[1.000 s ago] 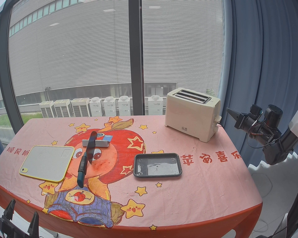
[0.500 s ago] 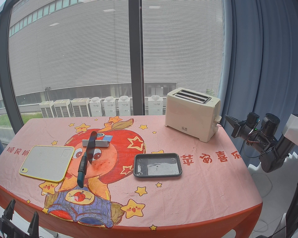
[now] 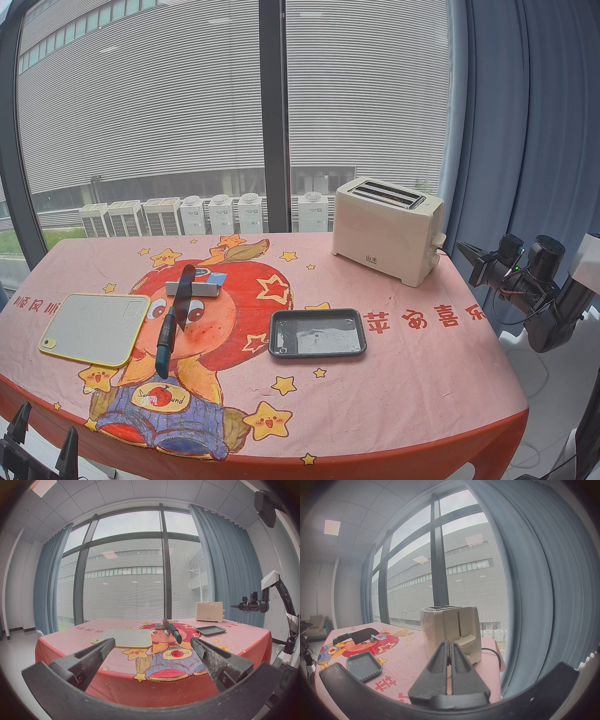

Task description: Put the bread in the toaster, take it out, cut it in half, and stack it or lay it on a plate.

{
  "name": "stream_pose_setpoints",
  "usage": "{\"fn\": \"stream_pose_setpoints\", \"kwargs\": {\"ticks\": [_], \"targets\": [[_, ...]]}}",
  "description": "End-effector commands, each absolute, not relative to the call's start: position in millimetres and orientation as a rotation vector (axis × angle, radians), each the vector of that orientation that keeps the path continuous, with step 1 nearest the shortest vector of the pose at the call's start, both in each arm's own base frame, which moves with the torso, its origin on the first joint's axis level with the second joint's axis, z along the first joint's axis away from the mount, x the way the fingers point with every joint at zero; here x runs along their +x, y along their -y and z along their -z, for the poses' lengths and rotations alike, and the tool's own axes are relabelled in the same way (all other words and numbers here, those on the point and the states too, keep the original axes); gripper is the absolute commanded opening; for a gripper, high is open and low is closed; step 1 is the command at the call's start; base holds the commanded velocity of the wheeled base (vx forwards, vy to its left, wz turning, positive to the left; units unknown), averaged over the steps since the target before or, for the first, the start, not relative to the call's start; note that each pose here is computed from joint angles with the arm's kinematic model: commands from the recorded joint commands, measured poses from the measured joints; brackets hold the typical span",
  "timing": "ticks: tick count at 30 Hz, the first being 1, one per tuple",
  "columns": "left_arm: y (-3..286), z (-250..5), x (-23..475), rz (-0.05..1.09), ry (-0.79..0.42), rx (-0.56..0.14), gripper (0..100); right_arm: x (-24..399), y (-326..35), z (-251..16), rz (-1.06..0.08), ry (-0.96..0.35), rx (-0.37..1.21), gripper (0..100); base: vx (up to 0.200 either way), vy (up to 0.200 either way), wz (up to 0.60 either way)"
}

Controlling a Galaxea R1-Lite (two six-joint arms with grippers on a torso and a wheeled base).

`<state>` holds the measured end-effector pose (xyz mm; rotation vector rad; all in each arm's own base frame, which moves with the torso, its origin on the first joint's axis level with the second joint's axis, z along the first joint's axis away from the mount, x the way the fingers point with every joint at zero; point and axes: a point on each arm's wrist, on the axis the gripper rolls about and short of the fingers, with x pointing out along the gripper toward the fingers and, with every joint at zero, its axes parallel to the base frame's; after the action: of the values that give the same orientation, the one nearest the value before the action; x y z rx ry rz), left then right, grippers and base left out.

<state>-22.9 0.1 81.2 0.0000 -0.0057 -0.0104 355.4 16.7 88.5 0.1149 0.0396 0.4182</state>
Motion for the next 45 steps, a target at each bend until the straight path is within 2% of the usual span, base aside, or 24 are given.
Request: {"fn": "stream_pose_setpoints", "kwargs": {"ticks": [1,12,34,40,45], "targets": [[-0.1,-76.0,-22.8,0.011,0.005,0.0,100,354.2,-17.7,-89.9,-0.411,-0.037,0.114,0,0.0,0.0,0.0],[-0.1,-76.0,-22.8,0.009,0.005,0.0,100,354.9,-14.6,-90.0,-0.358,-0.035,0.119,0,0.0,0.0,0.0],[-0.1,-76.0,-22.8,0.009,0.005,0.0,100,351.2,-12.9,-92.4,-0.353,-0.063,0.144,0,0.0,0.0,0.0],[-0.1,-76.0,-22.8,0.009,0.005,0.0,100,346.2,-17.3,-98.3,-0.358,-0.168,0.296,0,0.0,0.0,0.0],[-0.1,-76.0,-22.8,0.009,0.005,0.0,100,347.9,-18.0,-93.5,-0.352,-0.249,0.345,0,0.0,0.0,0.0]]}}
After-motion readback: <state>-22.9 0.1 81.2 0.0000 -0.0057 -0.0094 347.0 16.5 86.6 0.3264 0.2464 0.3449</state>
